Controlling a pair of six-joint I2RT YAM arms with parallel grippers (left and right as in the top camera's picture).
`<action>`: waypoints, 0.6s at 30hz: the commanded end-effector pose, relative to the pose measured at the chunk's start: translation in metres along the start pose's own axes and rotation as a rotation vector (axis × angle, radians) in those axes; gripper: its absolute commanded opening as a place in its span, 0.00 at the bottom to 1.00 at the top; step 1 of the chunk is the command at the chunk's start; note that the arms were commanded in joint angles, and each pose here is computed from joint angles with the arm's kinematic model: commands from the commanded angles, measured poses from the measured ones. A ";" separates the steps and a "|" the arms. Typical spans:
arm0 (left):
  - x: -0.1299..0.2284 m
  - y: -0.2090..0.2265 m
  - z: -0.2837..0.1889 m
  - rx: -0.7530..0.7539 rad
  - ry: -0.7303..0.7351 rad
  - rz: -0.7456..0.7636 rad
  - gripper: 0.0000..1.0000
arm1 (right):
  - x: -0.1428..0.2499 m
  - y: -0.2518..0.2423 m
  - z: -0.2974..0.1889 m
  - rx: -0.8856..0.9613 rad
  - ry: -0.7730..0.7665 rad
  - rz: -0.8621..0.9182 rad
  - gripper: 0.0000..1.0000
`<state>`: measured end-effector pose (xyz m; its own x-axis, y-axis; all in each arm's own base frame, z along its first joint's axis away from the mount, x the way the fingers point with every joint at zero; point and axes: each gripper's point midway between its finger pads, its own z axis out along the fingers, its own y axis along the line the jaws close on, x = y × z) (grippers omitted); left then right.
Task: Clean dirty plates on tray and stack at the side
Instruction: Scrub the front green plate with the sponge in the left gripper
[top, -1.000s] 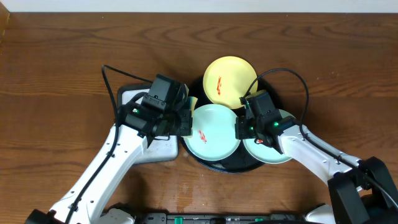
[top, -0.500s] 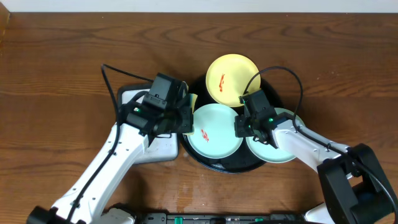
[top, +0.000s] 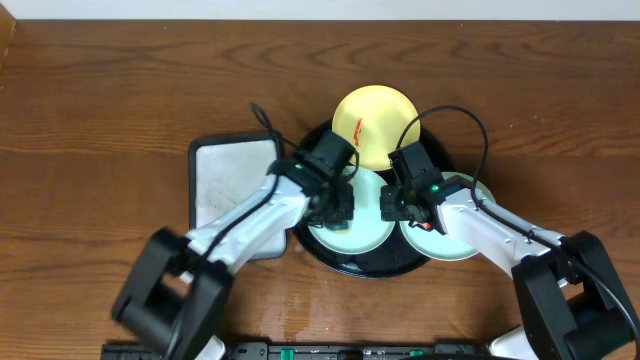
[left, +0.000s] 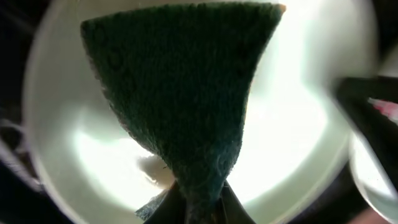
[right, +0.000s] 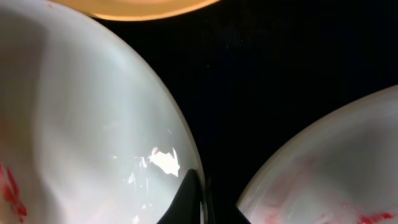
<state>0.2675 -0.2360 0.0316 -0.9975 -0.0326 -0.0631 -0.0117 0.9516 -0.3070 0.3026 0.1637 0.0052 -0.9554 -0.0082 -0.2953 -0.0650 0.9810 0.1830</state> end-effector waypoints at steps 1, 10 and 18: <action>0.000 0.000 0.016 0.006 0.035 -0.124 0.08 | 0.002 -0.017 0.004 0.087 0.000 0.018 0.01; 0.013 -0.003 0.055 0.049 0.152 -0.141 0.07 | 0.008 -0.020 0.004 0.098 0.024 0.018 0.01; 0.016 0.084 0.037 -0.363 0.147 -0.216 0.07 | 0.014 -0.022 0.004 0.107 0.048 0.018 0.01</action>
<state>0.2698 -0.2429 0.0111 -0.9864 -0.1338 0.0951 -0.1558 0.9458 -0.2851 0.2989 0.1596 0.0050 -0.9614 -0.0076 -0.2750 -0.0545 0.9850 0.1634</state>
